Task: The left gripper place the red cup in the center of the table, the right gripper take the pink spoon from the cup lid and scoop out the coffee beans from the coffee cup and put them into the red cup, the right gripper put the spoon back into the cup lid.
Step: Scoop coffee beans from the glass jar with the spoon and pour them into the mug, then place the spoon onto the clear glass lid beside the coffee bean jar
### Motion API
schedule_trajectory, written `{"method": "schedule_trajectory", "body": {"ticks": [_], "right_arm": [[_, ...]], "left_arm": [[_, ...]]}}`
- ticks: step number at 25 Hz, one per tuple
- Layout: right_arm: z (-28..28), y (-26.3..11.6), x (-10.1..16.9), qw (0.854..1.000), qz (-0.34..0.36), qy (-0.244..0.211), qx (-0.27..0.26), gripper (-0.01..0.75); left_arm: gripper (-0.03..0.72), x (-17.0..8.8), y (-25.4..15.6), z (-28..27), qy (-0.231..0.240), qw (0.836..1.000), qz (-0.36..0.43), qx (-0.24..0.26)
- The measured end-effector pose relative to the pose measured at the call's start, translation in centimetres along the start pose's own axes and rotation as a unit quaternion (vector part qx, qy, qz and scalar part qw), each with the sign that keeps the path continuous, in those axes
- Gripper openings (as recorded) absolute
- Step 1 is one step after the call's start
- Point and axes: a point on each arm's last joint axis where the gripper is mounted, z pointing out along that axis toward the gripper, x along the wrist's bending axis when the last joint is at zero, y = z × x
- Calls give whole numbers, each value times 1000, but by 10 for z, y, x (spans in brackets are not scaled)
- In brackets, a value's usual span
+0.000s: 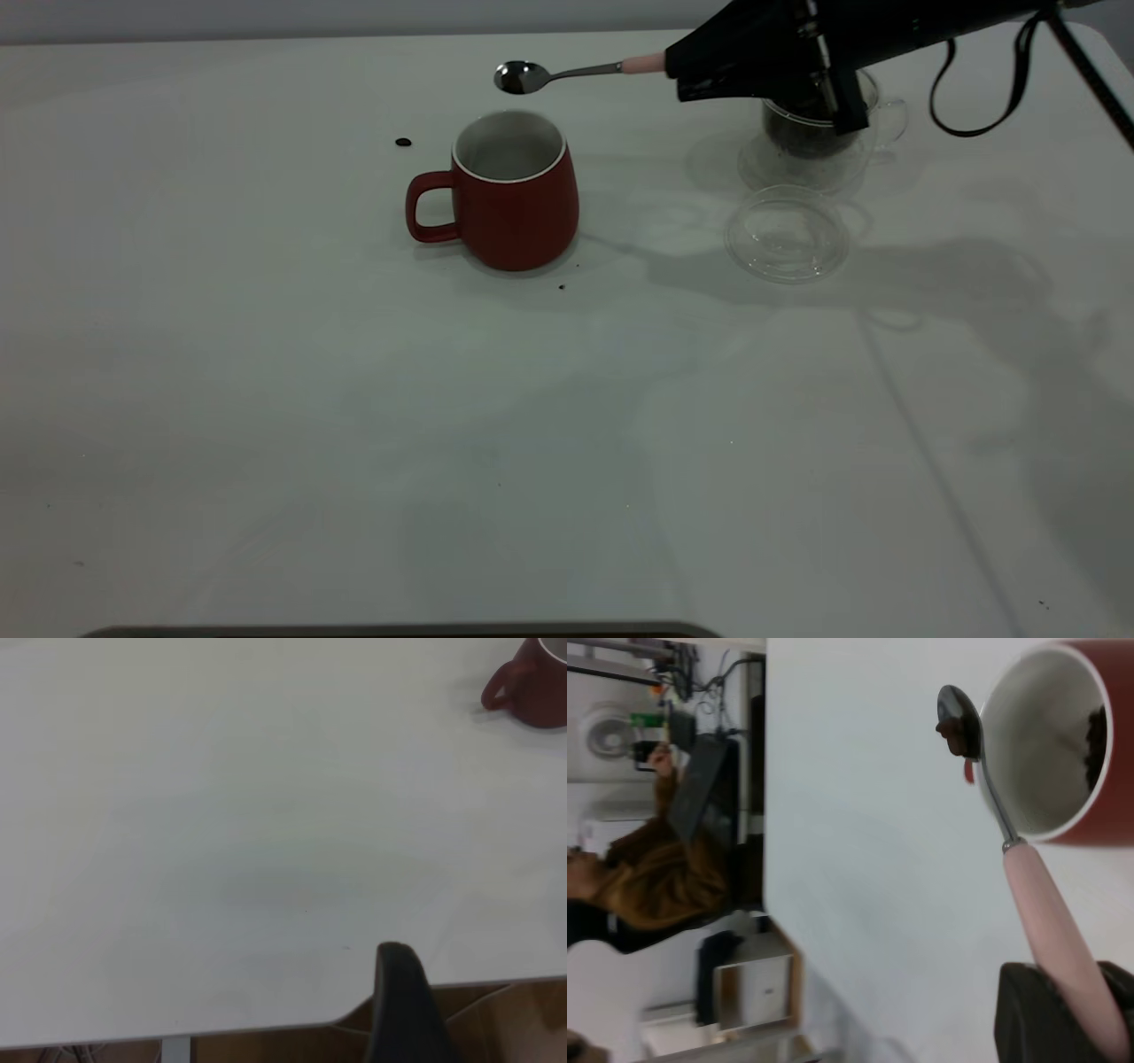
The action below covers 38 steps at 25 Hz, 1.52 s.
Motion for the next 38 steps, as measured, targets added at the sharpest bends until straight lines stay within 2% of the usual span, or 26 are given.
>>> {"method": "schedule_trajectory", "body": {"ticks": [7,13,16,19,21,25,32,35,38], "right_arm": [[4,2,-3,993,-116,-31,-11,114],[3,3,-6,972,-227,-51,-12,114],[3,3,-7,963,-263,-58,-10,114],[3,3,-8,960,-274,-60,-9,114],[3,3,-7,961,-271,-52,-7,114],[1,1,-1,975,-220,-35,3,114],[-34,8,27,990,-128,-59,9,114],[-54,8,26,994,-86,-69,-5,114],[-72,-5,12,996,-36,-73,-24,114]], "left_arm": [[492,0,0,0,0,1000,1,0],[492,0,0,0,0,1000,1,0],[492,0,0,0,0,1000,1,0],[492,0,0,0,0,1000,1,0],[492,0,0,0,0,1000,1,0],[492,0,0,0,0,1000,1,0],[492,0,0,0,0,1000,0,0],[492,0,0,0,0,1000,0,0],[492,0,0,0,0,1000,0,0]]}}
